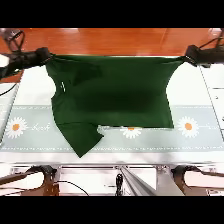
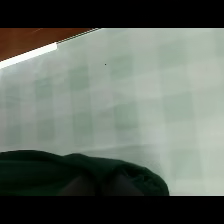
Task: Fold the shirts.
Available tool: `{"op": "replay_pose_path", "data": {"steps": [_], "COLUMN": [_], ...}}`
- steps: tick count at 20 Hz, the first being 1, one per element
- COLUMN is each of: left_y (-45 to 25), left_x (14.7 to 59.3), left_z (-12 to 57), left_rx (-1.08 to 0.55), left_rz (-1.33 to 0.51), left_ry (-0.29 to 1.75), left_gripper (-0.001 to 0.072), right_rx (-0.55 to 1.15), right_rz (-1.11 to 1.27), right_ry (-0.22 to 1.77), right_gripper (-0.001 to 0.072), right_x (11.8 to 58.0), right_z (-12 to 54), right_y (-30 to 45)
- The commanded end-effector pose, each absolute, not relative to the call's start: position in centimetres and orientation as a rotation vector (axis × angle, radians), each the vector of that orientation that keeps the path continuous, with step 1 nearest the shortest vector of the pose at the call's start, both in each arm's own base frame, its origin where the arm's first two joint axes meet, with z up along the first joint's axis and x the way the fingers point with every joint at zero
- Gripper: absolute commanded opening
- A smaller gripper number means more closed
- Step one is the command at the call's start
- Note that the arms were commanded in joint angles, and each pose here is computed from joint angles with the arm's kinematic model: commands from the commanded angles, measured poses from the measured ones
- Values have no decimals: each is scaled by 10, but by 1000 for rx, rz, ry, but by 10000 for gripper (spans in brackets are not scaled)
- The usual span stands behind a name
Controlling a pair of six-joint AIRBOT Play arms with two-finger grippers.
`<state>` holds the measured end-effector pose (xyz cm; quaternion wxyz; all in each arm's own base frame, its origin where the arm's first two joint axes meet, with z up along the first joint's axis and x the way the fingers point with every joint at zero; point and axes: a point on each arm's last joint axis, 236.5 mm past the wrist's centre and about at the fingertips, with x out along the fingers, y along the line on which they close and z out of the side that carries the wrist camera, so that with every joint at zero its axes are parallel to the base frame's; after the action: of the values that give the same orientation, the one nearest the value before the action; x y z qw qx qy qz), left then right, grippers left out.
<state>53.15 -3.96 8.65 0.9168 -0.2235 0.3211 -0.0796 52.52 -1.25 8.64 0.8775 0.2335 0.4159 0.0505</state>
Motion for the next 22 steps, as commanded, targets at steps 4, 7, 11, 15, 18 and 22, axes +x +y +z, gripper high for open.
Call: {"op": "replay_pose_path", "data": {"steps": [4,7,11,15,18,22], "left_y": [-75,-78,-65,-57,-65,-78], "left_x": [540,528,501,452,437,428], "left_z": [3,-1,-4,-52,-75,-74], "left_rx": [-576,-584,-578,-484,-500,-482], "left_rz": [-177,-200,-244,-261,-283,-325], "left_ry": [882,942,1060,1317,1414,1463], "left_gripper": [23,24,24,24,25,705], "right_rx": [636,626,609,521,572,632], "right_rz": [114,138,172,135,145,178], "right_ry": [998,1061,1179,1334,1389,1399], "right_gripper": [26,26,27,27,27,619], "right_x": [563,552,518,481,468,465], "right_z": [11,0,-5,-40,-63,-63], "right_y": [-1,0,-19,-32,-23,-10]}}
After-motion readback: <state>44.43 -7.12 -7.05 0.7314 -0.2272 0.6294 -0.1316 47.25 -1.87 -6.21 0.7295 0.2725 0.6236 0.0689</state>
